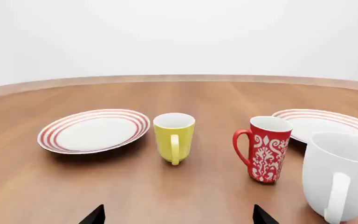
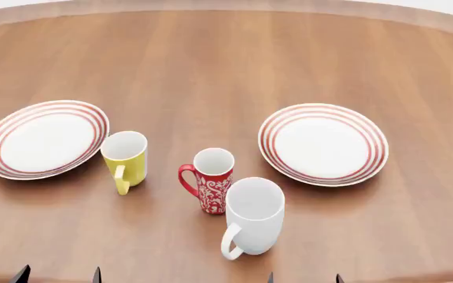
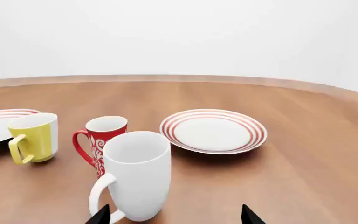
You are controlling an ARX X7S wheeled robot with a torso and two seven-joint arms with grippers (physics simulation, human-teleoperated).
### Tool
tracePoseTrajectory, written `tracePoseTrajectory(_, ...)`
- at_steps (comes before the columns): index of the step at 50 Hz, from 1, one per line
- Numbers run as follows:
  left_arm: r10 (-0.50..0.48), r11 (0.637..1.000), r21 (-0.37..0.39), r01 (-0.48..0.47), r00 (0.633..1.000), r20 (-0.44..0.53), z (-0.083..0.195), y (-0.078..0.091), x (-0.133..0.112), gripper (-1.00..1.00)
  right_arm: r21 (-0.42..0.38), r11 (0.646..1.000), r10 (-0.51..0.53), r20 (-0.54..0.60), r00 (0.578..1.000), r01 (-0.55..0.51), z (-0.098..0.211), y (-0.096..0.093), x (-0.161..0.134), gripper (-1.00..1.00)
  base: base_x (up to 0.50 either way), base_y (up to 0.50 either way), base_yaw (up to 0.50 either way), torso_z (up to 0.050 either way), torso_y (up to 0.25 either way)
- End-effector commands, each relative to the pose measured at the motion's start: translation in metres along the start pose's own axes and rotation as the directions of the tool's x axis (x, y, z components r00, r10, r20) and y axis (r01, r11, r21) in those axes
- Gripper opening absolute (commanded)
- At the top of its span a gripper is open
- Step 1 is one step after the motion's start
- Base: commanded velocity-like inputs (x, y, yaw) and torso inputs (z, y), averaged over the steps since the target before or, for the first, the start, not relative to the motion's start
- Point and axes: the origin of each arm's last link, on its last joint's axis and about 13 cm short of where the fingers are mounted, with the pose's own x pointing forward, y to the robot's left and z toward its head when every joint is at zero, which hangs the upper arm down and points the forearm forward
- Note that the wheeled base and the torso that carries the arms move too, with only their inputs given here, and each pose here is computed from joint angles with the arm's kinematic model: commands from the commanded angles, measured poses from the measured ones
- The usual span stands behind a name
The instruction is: Put the red mug on the left plate.
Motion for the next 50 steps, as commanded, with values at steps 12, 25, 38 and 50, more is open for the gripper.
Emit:
tracePoseTrajectory(12,-0.002,1.0,-0.003,0.002,1.0,-0.003,-0.0001,-0.0003,-0.0001,1.0,-0.014,1.0,0.025,0.009,1.0,-0.025,-0.001,0.0027,-0.001,1.0,0.0,0.12,0.0,0.0,0.0)
tracePoseTrajectory(25,-0.003,1.0,-0.001,0.003,1.0,-0.002,-0.0001,-0.0001,0.0002,1.0,-0.008,1.0,0.029,0.013,1.0,-0.029,-0.0004,0.0029,-0.0009,1.0,0.02,0.33,0.0,0.0,0.0)
tracePoseTrajectory(38,-0.003,1.0,-0.001,0.003,1.0,-0.001,-0.0002,-0.0001,0.0007,1.0,-0.007,1.0,0.031,0.017,0.999,-0.031,-0.0004,0.0031,-0.001,1.0,0.14,0.39,0.0,0.0,0.0)
tracePoseTrajectory(50,-0.003,1.0,-0.002,0.003,1.0,-0.002,-0.0002,-0.0003,0.0005,1.0,-0.004,1.0,0.028,0.014,1.0,-0.027,-0.0008,0.003,-0.0004,1.0,0.27,0.42,0.0,0.0,0.0)
